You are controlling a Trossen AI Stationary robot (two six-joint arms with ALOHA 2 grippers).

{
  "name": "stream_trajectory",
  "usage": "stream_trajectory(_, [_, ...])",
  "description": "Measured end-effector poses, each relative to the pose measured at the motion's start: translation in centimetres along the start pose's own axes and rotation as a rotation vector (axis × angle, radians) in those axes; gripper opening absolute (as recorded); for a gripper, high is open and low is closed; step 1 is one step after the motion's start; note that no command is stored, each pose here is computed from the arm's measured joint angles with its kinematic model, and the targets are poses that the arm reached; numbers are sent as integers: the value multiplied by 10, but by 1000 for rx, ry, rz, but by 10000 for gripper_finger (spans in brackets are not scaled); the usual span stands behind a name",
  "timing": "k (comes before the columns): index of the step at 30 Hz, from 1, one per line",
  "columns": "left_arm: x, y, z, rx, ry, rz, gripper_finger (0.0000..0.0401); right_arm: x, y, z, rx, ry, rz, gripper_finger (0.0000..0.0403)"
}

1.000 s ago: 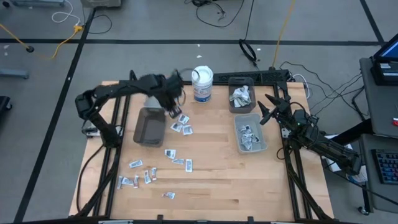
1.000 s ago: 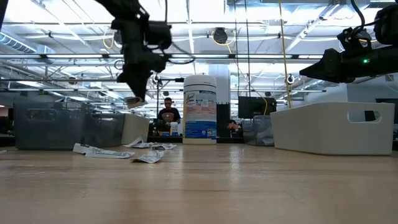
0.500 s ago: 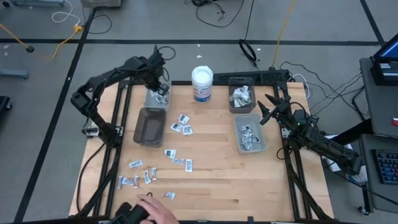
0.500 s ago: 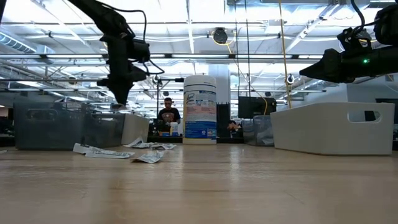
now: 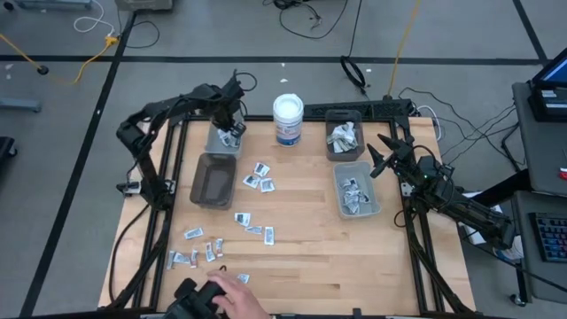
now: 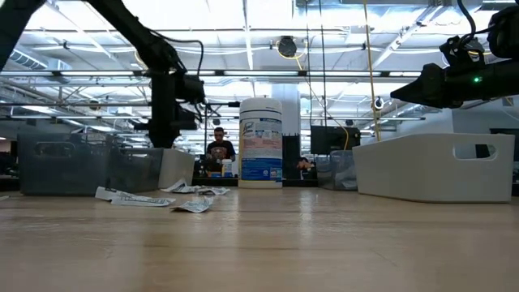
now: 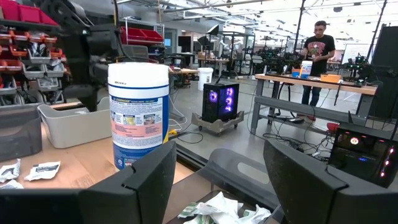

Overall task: Pick & Place First Aid Supplies
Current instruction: Put the gray towelette pack into the left gray bin

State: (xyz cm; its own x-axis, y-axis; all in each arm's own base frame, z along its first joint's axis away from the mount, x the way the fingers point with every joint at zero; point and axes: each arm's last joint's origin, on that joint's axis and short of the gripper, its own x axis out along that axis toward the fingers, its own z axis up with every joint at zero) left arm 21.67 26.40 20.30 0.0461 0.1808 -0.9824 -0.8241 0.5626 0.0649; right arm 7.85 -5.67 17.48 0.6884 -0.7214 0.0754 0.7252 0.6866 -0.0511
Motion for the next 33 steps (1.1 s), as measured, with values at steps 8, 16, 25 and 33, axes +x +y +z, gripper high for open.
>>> stream_trajectory(8, [18,-2,7,-9,2,-2,2,0,0,0,0,0,-1,238])
stream_trajectory(16, [18,-2,7,-22,4,0,65,0,0,0,0,0,0,238])
stream_trajectory(25, [17,-2,7,-30,1,0,180,0,0,0,0,0,0,238])
stream_trajectory(33, [-20,-6,-5,115,-51,-9,199,0,0,0,0,0,0,238])
